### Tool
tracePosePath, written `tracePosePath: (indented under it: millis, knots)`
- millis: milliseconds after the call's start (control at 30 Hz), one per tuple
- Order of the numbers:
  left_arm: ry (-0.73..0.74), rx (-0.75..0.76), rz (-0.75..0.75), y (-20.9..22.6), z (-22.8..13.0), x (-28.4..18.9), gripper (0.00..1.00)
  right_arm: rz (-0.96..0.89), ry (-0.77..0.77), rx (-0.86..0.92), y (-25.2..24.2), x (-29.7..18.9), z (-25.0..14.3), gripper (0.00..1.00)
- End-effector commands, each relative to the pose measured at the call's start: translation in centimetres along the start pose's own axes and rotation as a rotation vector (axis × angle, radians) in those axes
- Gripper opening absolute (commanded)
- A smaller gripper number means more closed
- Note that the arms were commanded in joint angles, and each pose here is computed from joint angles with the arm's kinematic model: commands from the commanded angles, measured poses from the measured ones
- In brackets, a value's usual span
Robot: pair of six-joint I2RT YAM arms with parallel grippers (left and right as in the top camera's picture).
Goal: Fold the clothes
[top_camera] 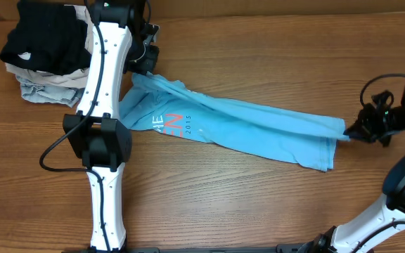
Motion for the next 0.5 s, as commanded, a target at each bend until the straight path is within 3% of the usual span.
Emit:
tracePosePath:
  millis: [0,33,100,133,267,467]
  knots:
    - [0.01,-0.002,-0.018,0.0,-0.9,-0.5,0.04,0.009,-0.027,-0.025,0.3,-0.6,-0.2,0.04]
    - [0.024,-0.003,-0.025,-0.1,-1.2,-0.1,0.05,0.009,-0.028,-0.025,0.3,-0.6,-0.2,0.04]
    - [0.055,-0.004,-0.04,-0.3,-1.7,0.9,0.19,0.01,-0.029,-0.026,0.3,-0.6,-0.2,0.04]
    - [0.072,-0.001,-0.049,-0.6,-2.0,1.3,0.31,0.01,-0.029,-0.027,0.3,-0.6,-0.2,0.04]
    - [0.132,0.031,-0.075,-1.3,-3.0,3.0,0.57,0.009,-0.029,-0.026,0.3,-0.6,-0.2,0.04]
    - [0.016,0.036,-0.061,-0.9,-0.5,2.9,0.64,0.01,-0.032,-0.028,0.3,-0.6,-0.1,0.04]
Point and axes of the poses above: each gripper's point midway between its finger pads, its own x axis out along the fingers, its own y axis along the line the jaws close on, z = x × y, the point moved 1 cm from there along -x, back along the fingers, and after that the axes turned 15 degrees about x, right-handed, at the moved point
